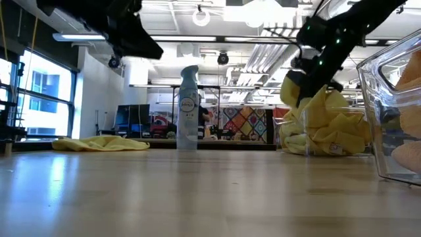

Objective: Sort microfiber towel by color & place in baskets
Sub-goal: Put the yellow microfiber cloth into the top transparent bin

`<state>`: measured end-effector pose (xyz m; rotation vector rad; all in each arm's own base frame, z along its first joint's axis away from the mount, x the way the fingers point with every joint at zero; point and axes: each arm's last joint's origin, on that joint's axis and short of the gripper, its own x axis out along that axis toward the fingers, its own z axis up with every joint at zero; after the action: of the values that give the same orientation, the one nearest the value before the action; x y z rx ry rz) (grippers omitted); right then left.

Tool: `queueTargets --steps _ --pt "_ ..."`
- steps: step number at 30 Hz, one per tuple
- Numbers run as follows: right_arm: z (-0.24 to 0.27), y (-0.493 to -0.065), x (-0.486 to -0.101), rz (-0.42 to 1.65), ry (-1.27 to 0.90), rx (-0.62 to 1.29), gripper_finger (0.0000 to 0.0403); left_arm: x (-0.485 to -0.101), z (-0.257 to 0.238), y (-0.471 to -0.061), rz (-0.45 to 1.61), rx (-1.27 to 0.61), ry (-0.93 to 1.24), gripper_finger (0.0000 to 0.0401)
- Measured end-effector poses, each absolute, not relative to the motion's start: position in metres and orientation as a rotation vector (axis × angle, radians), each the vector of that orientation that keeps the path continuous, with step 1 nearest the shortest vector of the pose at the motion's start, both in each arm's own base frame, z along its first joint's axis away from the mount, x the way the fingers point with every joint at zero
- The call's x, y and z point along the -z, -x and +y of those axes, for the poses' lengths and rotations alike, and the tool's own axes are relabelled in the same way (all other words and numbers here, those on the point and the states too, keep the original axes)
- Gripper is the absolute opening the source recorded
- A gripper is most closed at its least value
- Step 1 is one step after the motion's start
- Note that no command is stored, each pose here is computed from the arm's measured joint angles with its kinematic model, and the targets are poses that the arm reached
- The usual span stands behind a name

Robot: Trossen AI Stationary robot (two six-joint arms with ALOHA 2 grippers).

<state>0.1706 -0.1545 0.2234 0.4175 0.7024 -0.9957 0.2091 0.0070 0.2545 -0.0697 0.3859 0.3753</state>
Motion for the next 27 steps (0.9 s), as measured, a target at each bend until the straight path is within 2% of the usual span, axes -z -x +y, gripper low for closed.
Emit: queueTargets --steps 8,13,20,27 --pt "-0.18 -0.178 -0.179 0.866 -0.633 0.974 0.0 -0.274 0.006 -0.19 0.289 -0.368 0.114 0.0115" --pt "-0.186 -0.182 -0.161 0.93 -0.649 0.938 0.0014 -0.27 0.003 -0.186 0.334 -0.357 0.133 0.0115" --pt "-0.184 -0.178 -0.172 0.9 -0.626 0.9 0.0093 -0.268 -0.001 -0.186 0.354 -0.352 0.141 0.0115" --pt "-0.171 -0.164 -0.207 0.787 -0.617 0.871 0.0178 -0.267 -0.002 -0.186 0.354 -0.349 0.14 0.0115"
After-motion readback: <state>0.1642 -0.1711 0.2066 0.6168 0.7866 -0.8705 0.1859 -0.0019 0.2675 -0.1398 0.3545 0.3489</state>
